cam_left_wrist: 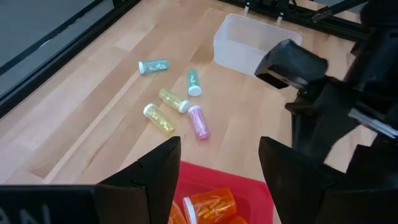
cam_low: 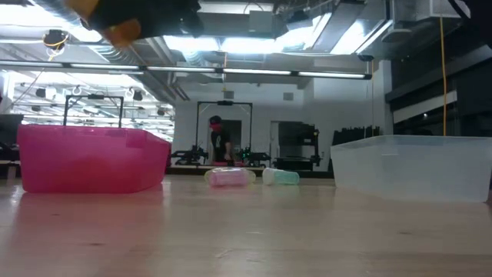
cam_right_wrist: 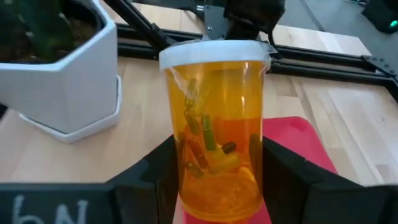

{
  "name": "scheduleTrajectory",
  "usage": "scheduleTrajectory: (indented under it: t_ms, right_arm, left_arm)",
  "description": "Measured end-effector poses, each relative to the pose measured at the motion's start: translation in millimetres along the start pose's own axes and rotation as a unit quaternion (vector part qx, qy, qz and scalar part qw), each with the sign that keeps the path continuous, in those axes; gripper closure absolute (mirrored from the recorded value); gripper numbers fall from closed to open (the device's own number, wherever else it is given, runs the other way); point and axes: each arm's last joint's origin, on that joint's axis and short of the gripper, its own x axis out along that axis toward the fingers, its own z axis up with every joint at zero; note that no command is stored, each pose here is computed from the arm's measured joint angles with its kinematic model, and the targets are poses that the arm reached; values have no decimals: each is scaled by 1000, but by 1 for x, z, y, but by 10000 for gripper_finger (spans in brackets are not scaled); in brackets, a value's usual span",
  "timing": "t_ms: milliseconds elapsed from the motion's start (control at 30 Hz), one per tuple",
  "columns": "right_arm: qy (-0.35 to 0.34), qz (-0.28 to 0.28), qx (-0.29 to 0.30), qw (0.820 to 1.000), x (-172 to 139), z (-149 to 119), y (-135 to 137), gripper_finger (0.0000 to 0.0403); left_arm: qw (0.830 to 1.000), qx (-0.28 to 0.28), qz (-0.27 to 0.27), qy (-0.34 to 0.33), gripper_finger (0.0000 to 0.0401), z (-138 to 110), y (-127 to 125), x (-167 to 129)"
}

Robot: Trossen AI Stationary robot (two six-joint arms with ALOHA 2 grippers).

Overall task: Pick and place medicine bottles into bin by pill shape (circle, oval)
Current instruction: Put the big orange pill bottle into the red bin, then adjust the red bin on the table

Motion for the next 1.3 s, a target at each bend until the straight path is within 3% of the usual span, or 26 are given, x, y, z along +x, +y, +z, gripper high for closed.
scheduleTrajectory:
  t_ms: [433,767,867,1067,1300]
  right_arm:
    - [-20,-9,15,1000,4,5,-13,180]
    - [-10,-9,23,1000,5,3,-13,176]
    - [24,-11,17,1000,-1,-1,-15,176]
    - [120,-36,16,992,-40,-1,-22,189]
    - [289,-131,-5,948,-101,-20,-29,202]
  left_arm:
    - [1000,0,0,0,189,0,0,0]
    - [1000,3,0,0,189,0,0,0]
    - [1000,3,0,0,189,0,0,0]
    - [1000,-22,7,11,189,-2,2,0]
    - [984,-72,27,160,189,-25,14,-4]
